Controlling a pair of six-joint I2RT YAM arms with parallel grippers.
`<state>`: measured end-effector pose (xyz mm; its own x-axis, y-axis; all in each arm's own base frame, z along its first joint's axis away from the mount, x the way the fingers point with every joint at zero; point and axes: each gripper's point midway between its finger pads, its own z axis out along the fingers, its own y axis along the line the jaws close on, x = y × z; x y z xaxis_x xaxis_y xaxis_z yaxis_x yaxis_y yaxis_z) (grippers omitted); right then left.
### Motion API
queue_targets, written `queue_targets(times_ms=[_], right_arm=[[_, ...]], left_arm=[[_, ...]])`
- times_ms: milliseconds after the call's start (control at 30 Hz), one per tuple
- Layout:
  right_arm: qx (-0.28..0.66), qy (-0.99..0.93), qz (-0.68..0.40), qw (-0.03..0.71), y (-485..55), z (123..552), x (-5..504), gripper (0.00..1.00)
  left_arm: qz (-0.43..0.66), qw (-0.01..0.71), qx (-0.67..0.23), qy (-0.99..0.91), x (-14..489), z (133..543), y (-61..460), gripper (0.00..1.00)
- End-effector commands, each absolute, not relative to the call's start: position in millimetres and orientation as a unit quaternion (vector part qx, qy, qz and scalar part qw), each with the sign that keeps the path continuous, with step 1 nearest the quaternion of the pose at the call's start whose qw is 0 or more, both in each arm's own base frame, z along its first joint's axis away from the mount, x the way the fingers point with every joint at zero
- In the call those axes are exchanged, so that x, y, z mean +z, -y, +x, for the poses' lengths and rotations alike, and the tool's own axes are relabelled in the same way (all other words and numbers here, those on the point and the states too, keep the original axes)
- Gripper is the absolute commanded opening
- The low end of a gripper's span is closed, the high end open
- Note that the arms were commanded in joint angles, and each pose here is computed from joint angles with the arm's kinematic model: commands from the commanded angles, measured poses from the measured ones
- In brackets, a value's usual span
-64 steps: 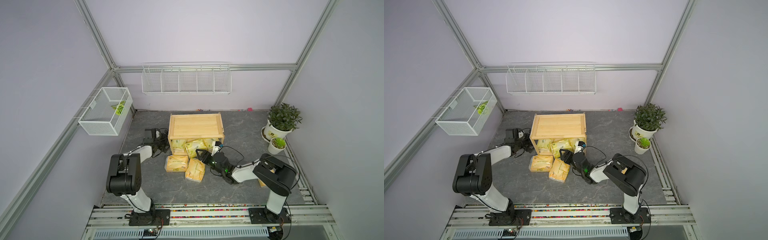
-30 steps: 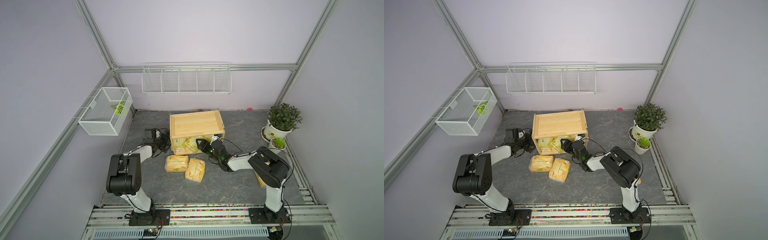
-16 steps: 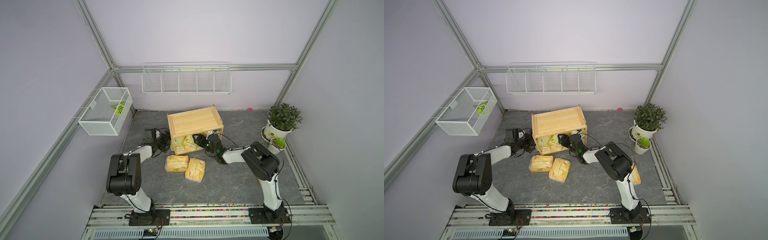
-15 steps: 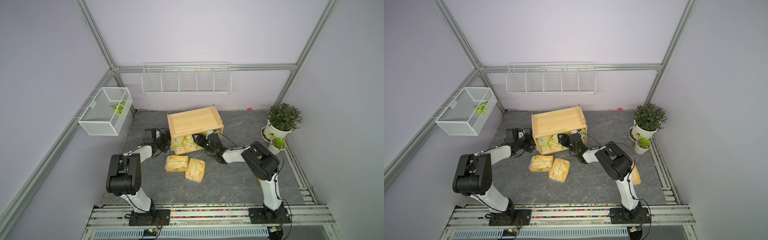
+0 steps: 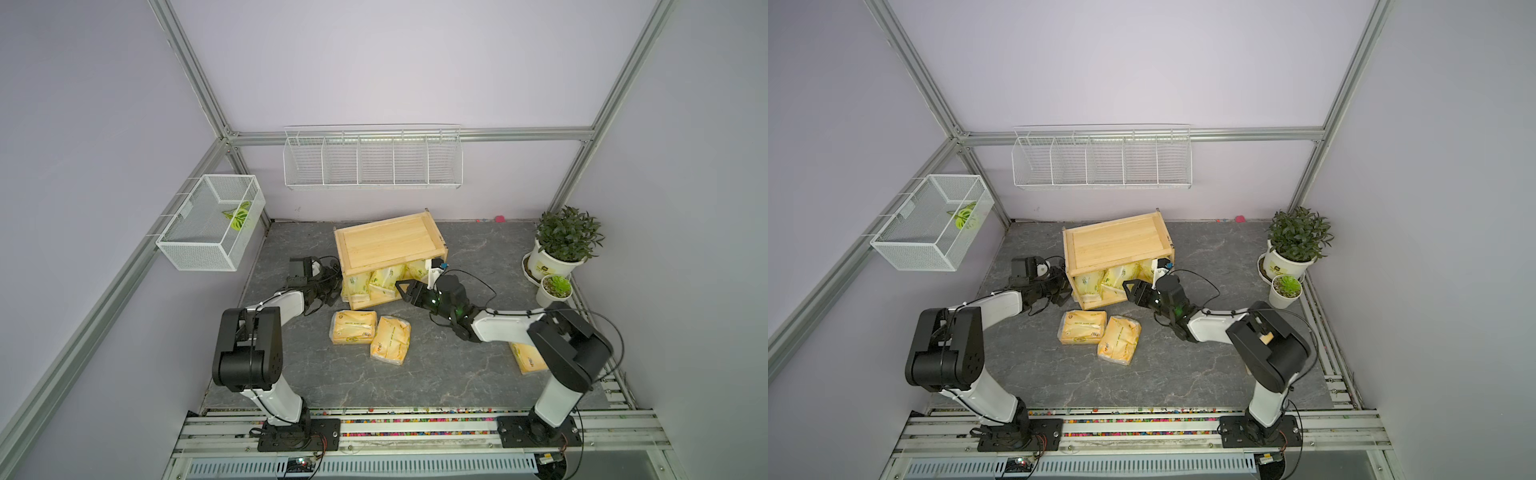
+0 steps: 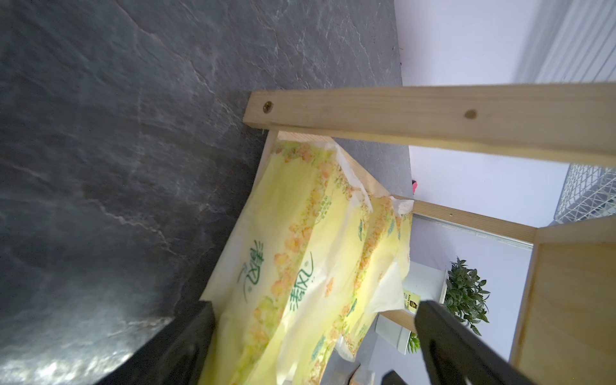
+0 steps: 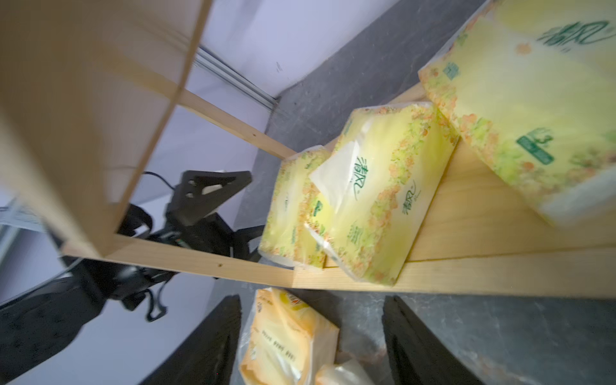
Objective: Place the tissue boxes on the shelf by color
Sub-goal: Adjust the box of tissues on the shelf.
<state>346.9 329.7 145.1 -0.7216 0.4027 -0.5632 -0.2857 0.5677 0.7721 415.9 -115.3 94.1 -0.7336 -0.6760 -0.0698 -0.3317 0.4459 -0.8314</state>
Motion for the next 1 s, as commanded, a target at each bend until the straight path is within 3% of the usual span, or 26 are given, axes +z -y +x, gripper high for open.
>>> queue_targets(times_ms=[0,200,433,700,967], right_arm=[[0.444,-0.812,0.040,0.377,-297,321,143,0.72],[0.366,-0.818,0.133,0.424,-195,318,158,0.73],[0.359,-0.819,0.208,0.397,-120,368,173,0.74],[0.451,-0.841,0.164,0.249,-158,445,151,0.74],[0.491,-0.831,0.170,0.200,-179,500,112,0.72]], left_arm=[[-0.292,0.206,-0.434,-0.827,102,421,117,1.00],[-0.286,0.204,-0.432,-0.831,102,421,124,1.00],[-0.287,0.207,-0.429,-0.831,103,425,126,1.00],[-0.290,0.207,-0.425,-0.832,102,425,125,1.00],[-0.291,0.206,-0.422,-0.834,100,423,125,1.00]])
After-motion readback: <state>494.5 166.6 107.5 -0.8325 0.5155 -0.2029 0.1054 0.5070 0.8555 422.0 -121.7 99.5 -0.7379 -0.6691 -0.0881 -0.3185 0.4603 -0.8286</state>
